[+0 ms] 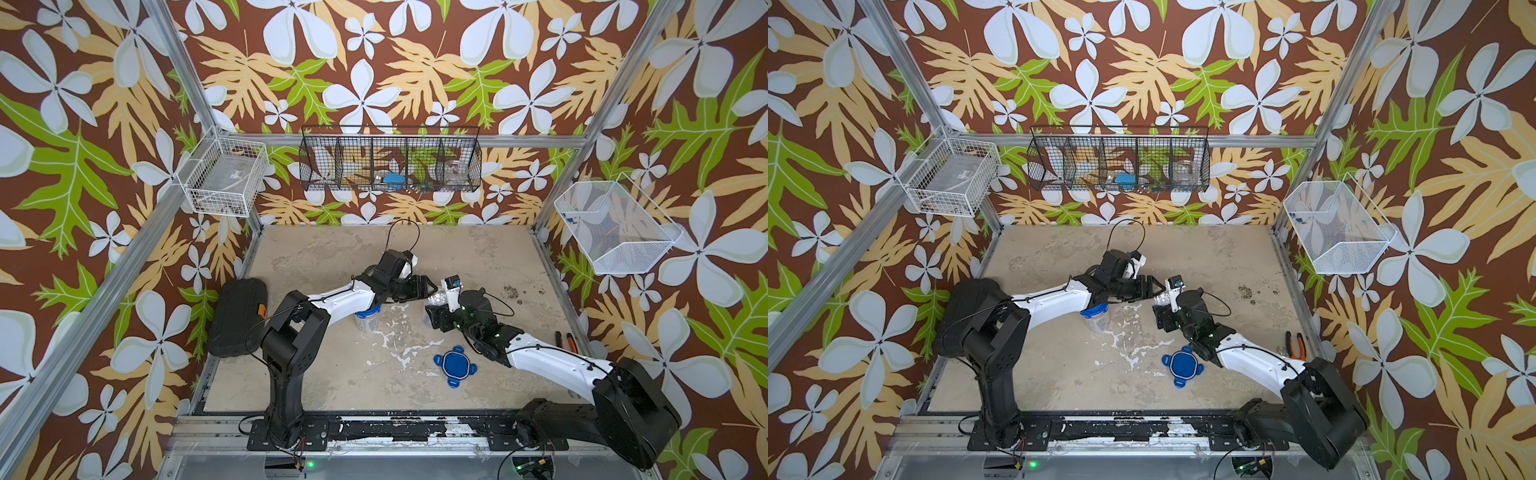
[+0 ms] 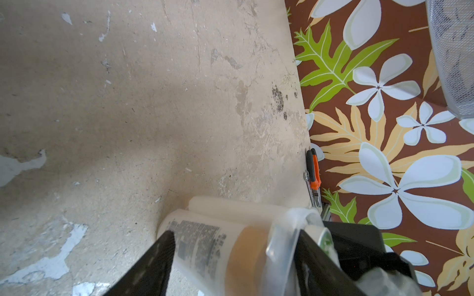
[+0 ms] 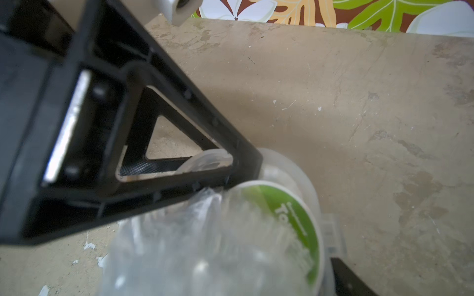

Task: Take out toiletry kits
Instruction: Pick up the container from the center of the board.

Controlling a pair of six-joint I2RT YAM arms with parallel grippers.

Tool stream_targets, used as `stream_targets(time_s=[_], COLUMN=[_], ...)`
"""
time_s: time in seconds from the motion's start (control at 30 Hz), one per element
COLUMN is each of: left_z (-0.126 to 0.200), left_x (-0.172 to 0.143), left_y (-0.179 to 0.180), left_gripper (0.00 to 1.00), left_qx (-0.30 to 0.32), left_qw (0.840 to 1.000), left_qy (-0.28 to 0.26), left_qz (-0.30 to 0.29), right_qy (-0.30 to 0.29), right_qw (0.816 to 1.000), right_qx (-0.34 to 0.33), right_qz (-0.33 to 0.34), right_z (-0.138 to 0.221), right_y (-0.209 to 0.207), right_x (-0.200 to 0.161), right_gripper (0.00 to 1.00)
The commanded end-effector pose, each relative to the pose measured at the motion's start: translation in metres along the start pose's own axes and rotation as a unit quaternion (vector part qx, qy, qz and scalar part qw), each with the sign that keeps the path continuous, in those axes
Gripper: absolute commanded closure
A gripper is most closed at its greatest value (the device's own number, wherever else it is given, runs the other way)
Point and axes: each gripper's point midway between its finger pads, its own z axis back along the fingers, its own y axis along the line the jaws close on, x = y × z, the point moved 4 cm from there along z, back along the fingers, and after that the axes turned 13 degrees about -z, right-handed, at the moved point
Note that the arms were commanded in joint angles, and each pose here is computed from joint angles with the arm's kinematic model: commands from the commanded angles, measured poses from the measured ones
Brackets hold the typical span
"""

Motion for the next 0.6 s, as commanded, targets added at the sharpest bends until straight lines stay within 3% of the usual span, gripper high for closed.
stream_targets(time_s=[0.0,0.3,0.57], left_z=[-0.001,-0.008,-0.029], left_x=[-0.024,-0.024,-0.026], left_y=[0.012,-0.013,-0.059], left_gripper=[0.26,0.25,0.24], left_qx=[0.023,-0.009,-0.054], left_qw=[0.998,0.998,0.995], left_qy=[0.050,0.062,0.073], left_qz=[0.014,-0.013,-0.051], right_qy=[0.007,0.030,0.088], right_qw=[1.000,0.998,0.981], right_qx=[-0.002,-0.046,-0.166], right_qz=[-0.001,-0.030,-0.044], right_z=[-0.004,0.023,0.064], right_y=[0.003,-0.008,-0.033], right_x=[0.000,-0.005,-0.001], right_gripper=[0.27,0.34,0.38])
